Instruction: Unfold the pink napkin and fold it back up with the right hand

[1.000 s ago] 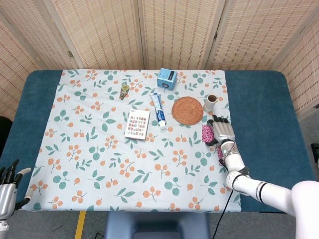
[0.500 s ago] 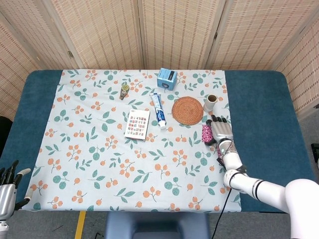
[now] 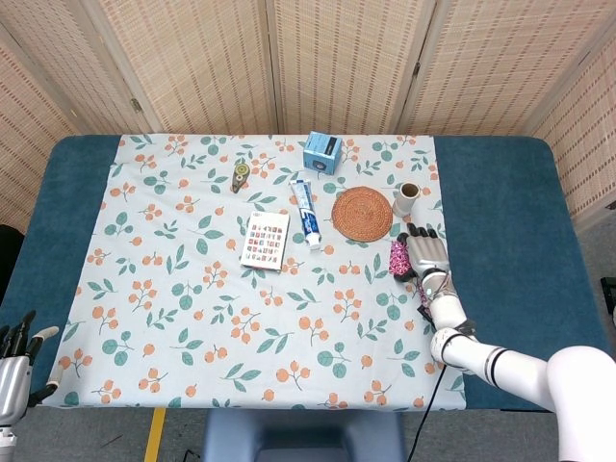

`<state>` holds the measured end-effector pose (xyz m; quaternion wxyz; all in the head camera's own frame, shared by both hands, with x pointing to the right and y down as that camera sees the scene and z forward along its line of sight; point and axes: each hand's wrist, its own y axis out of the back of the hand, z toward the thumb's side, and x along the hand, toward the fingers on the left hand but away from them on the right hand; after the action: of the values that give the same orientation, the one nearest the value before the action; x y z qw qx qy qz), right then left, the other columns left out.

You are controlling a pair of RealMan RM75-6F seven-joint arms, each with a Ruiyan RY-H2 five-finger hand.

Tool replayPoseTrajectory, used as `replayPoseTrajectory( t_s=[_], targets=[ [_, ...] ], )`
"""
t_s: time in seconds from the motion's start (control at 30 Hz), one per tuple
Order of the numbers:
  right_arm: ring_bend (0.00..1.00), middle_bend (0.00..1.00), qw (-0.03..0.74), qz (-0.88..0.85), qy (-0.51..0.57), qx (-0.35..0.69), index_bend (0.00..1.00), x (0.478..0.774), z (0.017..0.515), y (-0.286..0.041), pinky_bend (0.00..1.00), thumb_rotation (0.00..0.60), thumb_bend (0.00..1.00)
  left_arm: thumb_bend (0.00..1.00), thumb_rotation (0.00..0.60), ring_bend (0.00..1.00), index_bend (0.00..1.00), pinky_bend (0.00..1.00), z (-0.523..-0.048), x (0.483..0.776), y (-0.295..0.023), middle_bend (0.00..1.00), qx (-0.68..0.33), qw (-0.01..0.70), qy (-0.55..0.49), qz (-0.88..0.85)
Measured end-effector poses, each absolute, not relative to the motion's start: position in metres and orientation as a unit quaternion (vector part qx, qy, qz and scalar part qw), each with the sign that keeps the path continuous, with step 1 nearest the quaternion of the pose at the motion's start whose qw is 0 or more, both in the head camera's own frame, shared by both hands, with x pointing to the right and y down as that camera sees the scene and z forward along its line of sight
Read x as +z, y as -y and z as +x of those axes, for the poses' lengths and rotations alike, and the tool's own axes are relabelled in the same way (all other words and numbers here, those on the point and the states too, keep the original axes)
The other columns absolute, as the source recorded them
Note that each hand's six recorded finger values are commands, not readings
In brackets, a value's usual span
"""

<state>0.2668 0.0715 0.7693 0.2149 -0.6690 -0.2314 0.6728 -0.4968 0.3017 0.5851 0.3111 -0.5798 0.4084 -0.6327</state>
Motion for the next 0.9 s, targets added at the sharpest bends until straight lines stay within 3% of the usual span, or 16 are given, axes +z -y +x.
replayPoseTrajectory(
  t_s=[0.13, 0.43, 0.9],
  targets=[
    [0.0, 0.06, 0.217, -0.669, 0.233, 0.672, 0.28, 0.767, 0.268, -0.071, 0.0, 0.531, 0.22, 0.43, 0.6, 0.12, 0.27, 0.0, -0.497, 0.586, -0.302, 0.05, -0.633, 0.31, -0.408, -0.58],
    [0.0, 0.06, 0.216, -0.674, 0.245, 0.663, 0.29, 0.755, 0.275, -0.068, 0.0, 0.531, 0.22, 0.43, 0.6, 0.12, 0.27, 0.0, -0.498, 0.586, -0.302, 0.05, -0.633, 0.31, -0.409, -0.579],
    [0.0, 0.06, 0.247, -0.71, 0.216, 0.623, 0.29, 0.709, 0.302, -0.091, 0.0, 0.531, 0.22, 0.43, 0.6, 0.12, 0.27, 0.0, -0.493, 0.587, -0.299, 0.05, -0.63, 0.314, -0.407, -0.583]
  ],
)
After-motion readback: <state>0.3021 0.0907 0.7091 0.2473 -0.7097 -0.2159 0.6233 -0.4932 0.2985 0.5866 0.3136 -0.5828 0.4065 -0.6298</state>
